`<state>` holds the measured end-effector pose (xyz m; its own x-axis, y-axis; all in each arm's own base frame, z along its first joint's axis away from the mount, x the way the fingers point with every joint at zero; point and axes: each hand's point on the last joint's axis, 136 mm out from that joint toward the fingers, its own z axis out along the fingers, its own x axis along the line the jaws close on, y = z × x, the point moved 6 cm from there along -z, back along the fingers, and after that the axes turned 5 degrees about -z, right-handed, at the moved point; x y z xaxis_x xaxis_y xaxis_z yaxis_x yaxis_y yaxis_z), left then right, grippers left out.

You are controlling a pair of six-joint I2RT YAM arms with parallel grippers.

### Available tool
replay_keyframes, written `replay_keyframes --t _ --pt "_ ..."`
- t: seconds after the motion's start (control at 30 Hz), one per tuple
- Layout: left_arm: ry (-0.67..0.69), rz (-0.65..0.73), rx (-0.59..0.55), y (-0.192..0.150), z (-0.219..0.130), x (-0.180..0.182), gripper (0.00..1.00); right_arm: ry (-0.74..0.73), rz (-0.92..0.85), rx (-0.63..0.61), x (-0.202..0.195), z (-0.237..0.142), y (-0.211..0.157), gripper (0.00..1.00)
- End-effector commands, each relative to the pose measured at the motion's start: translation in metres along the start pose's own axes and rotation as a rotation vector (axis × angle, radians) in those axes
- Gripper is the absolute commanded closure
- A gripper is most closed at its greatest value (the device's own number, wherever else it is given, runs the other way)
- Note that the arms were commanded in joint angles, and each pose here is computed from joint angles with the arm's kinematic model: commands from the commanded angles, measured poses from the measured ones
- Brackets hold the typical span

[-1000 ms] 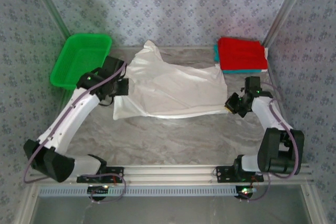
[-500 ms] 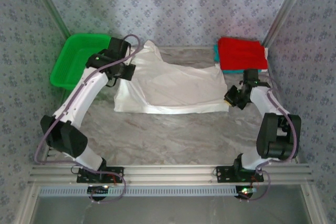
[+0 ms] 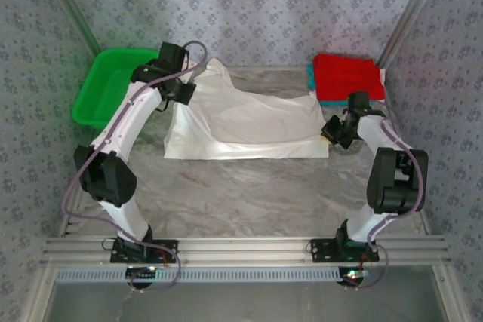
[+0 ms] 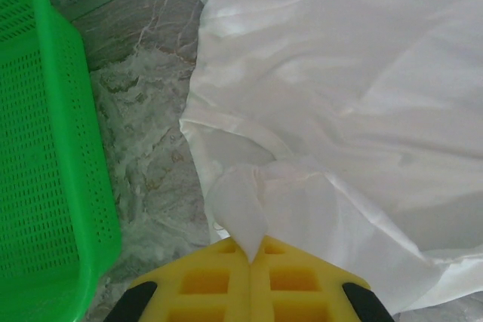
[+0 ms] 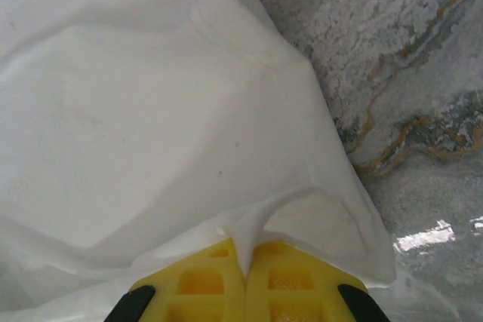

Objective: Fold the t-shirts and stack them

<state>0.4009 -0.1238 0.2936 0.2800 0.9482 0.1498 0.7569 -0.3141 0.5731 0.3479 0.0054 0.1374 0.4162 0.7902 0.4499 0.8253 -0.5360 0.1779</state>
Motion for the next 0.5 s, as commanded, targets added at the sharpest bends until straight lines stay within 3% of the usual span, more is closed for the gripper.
replay_keyframes --t 0.0,0.47 --pt "0.009 0.019 -0.029 0.015 0.004 0.002 1.0 0.021 0.014 -0.004 0.008 0.003 0.01 0.99" --pt "0.093 0.04 0.019 0.034 0.039 0.014 1.0 0.032 0.011 0.0 0.017 0.019 0.032 1.0"
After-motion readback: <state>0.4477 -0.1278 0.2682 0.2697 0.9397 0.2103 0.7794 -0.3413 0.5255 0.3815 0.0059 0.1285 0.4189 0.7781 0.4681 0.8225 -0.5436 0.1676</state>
